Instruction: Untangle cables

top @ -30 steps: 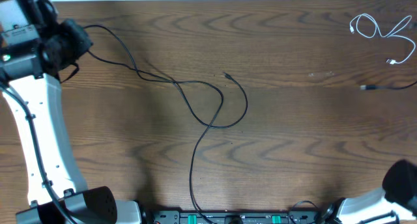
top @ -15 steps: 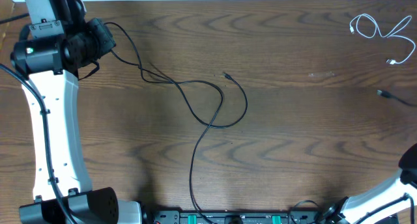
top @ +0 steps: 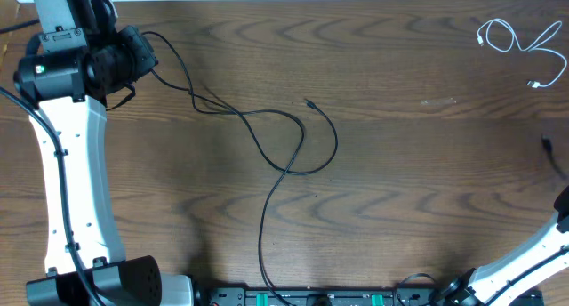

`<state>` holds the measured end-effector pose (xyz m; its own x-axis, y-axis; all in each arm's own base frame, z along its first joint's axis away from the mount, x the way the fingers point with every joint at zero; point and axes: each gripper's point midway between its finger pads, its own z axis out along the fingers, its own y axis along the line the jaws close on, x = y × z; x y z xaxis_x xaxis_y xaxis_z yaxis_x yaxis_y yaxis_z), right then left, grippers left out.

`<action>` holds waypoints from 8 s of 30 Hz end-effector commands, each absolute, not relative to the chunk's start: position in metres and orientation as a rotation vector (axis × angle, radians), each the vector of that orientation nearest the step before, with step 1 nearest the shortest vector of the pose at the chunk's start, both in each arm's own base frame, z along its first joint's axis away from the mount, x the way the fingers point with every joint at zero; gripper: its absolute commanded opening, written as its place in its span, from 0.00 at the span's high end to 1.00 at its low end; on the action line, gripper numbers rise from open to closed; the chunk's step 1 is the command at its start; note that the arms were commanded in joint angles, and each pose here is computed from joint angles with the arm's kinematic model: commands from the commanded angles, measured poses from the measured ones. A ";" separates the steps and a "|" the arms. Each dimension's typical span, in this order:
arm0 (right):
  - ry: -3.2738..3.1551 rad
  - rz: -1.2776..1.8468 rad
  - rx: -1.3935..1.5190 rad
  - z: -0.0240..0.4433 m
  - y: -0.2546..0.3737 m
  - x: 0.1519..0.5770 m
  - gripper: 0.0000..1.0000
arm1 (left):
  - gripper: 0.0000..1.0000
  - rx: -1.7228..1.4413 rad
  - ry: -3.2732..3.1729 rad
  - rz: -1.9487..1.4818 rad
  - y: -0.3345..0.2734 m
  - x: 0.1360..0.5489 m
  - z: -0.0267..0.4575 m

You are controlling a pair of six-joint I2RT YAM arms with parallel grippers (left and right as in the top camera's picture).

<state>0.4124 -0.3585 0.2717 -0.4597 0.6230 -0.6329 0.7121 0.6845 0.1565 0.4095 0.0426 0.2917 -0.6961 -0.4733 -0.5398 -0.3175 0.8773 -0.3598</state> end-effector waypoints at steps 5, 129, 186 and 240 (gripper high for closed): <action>2.264 -0.022 1.027 0.278 -0.326 0.403 0.01 | 0.92 -0.548 2.408 -0.305 0.042 0.408 0.291; 2.006 0.407 0.733 0.351 -0.163 0.381 0.01 | 0.92 -0.114 2.610 -0.514 -0.085 0.369 0.279; 2.360 0.513 0.530 0.273 -0.074 0.401 0.01 | 0.11 0.414 2.768 -0.816 -0.306 0.282 0.208; 3.161 0.429 -0.724 0.023 0.361 0.174 0.37 | 0.11 -1.182 2.423 -0.117 0.151 0.342 0.215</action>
